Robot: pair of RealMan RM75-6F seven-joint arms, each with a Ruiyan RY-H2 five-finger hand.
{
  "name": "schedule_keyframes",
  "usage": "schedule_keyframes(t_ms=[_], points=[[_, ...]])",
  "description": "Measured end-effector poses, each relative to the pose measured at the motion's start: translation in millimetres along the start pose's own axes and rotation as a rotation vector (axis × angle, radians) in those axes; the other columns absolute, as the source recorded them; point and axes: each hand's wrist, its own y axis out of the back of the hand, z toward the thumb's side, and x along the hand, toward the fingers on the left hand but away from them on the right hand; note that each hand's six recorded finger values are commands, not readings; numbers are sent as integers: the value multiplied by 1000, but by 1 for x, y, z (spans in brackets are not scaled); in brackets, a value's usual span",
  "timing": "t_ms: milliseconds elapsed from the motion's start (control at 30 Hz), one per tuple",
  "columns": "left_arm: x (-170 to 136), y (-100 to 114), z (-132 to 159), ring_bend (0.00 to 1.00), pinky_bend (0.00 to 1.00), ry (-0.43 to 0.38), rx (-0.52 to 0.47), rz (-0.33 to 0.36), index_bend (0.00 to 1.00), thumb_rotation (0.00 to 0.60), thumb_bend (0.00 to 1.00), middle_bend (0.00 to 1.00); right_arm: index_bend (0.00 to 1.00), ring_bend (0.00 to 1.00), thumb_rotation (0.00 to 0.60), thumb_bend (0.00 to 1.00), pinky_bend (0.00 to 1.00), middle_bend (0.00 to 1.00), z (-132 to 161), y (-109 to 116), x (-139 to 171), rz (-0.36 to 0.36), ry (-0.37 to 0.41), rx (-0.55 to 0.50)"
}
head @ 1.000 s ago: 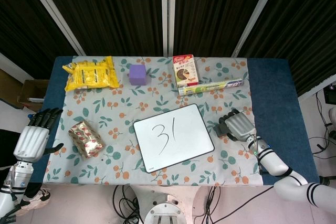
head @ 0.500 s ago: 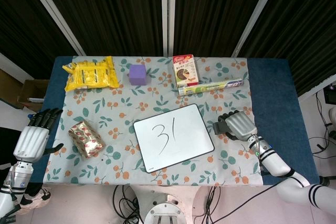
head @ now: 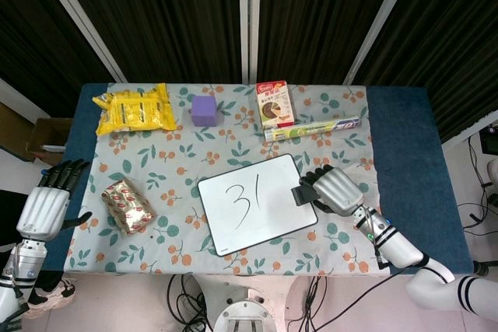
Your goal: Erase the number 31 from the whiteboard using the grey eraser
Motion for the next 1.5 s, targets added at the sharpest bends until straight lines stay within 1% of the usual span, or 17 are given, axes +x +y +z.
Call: schedule_keyframes(t_ms=[67, 133, 300, 400, 700, 933, 1133, 1267, 1500], points=[[-1, 1, -1, 87, 169, 2, -1, 2, 101, 600, 51, 91, 623, 498, 600, 261, 556, 547, 12, -2, -5, -1, 31, 29], [-3, 2, -4, 87, 169, 7, -1, 6, 101, 600, 51, 90, 624, 498, 600, 261, 556, 547, 28, -8, -12, 7, 67, 54], [-6, 6, -12, 87, 169, 23, 2, 14, 101, 600, 51, 90, 625, 498, 600, 261, 556, 548, 63, -29, -26, 47, 139, 76], [-8, 8, -16, 87, 169, 31, 1, 16, 101, 600, 51, 91, 626, 498, 600, 260, 557, 548, 77, -36, -30, 57, 167, 88], [-8, 7, -22, 87, 169, 38, -3, 17, 101, 600, 50, 91, 626, 498, 600, 261, 556, 548, 106, -44, -40, 68, 232, 116], [-9, 8, -25, 87, 169, 40, -4, 19, 101, 600, 51, 90, 628, 497, 600, 261, 557, 548, 120, -50, -54, 74, 245, 138], [-9, 10, -26, 87, 169, 39, 0, 23, 102, 600, 50, 90, 628, 497, 600, 261, 557, 549, 130, -44, -72, 53, 247, 148], [-9, 9, -26, 87, 169, 40, 0, 20, 102, 600, 51, 91, 629, 497, 600, 261, 557, 549, 134, -41, -84, 54, 242, 145], [-10, 10, -28, 87, 169, 42, 0, 21, 102, 600, 50, 90, 629, 497, 600, 262, 557, 550, 137, -37, -115, 63, 211, 132]])
